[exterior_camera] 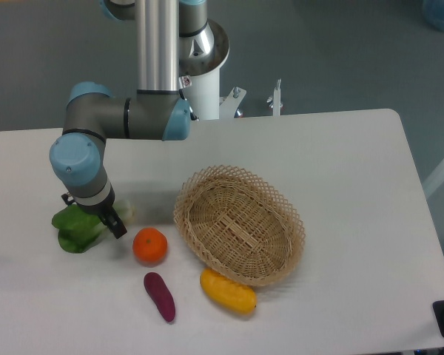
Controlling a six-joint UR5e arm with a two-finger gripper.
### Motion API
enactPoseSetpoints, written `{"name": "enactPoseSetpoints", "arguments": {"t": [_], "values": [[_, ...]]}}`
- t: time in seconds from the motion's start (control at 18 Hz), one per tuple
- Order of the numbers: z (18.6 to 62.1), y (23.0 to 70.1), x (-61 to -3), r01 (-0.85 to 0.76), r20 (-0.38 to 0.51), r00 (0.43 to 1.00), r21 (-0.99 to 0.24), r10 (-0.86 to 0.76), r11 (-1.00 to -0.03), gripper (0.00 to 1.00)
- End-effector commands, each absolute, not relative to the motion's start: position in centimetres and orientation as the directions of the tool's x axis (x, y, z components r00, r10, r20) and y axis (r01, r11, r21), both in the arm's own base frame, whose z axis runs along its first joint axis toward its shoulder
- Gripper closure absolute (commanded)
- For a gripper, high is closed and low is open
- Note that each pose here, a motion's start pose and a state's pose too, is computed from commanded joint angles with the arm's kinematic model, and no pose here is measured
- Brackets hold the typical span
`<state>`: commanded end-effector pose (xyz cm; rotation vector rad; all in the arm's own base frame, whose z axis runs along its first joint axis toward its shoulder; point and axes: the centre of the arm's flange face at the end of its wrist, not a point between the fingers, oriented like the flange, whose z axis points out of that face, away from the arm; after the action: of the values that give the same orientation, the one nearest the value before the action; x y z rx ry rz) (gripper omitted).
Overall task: Pick up the green vegetable from the table
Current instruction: 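Lower the open gripper onto the bok choy stem and close it, then lift the gripped bok choy up off the table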
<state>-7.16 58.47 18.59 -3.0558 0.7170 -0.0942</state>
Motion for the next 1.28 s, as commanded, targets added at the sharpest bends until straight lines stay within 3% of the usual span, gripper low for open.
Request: {"name": "enactPoseSetpoints", "arguments": {"t": [0.22, 0.33, 0.78, 1.28], "values": [[18.9, 58.5, -6.9, -0.422, 0.055, 0.905, -0.017, -0.423, -0.906, 0.64], [19.4, 58.5, -6.9, -0.415, 0.05, 0.908, -0.024, -0.416, -0.909, 0.76], [23.8, 58.5, -7.3, -0.403, 0.028, 0.913, -0.106, -0.408, -0.909, 0.78], [28.8, 57.4, -15.0, -0.29, -0.035, 0.957, -0.168, -0.288, -0.942, 0.77]]}}
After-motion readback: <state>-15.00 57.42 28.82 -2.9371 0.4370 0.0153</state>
